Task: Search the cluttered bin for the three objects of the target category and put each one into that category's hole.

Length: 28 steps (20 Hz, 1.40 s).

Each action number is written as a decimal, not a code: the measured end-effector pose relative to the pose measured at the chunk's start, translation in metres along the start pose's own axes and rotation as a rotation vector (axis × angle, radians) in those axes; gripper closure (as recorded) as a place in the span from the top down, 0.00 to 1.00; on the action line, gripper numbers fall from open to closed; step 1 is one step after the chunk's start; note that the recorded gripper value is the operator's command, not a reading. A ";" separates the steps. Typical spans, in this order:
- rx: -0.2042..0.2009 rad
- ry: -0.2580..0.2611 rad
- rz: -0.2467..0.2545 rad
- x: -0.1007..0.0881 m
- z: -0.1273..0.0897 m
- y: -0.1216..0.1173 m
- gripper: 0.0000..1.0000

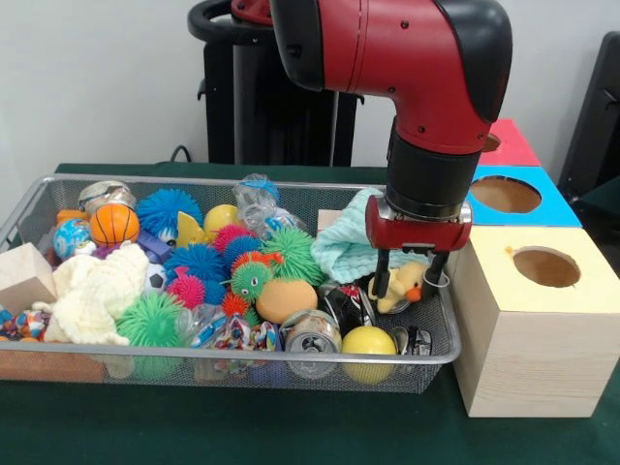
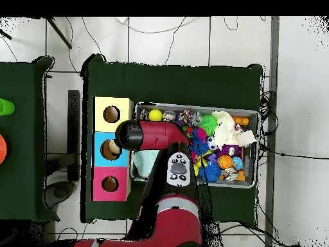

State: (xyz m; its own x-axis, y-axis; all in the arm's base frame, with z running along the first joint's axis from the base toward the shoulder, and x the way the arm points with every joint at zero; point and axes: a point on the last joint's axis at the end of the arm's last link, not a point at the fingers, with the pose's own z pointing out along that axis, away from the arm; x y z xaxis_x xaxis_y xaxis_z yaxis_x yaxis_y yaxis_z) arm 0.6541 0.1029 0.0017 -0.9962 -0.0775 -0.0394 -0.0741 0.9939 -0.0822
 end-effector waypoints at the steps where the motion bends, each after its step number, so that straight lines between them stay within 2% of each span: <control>1: 0.000 0.000 0.001 0.000 0.000 0.000 1.00; 5: 0.000 0.000 0.001 0.001 0.000 0.000 1.00; 6: 0.000 0.000 0.000 0.001 0.000 0.000 0.00; 28: 0.001 -0.011 0.000 0.000 0.001 0.000 0.00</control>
State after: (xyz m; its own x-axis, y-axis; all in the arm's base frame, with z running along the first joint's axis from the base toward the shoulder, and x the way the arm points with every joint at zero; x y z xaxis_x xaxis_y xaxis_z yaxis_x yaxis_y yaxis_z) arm 0.6540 0.1027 0.0009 -0.9957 -0.0779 -0.0507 -0.0735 0.9938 -0.0835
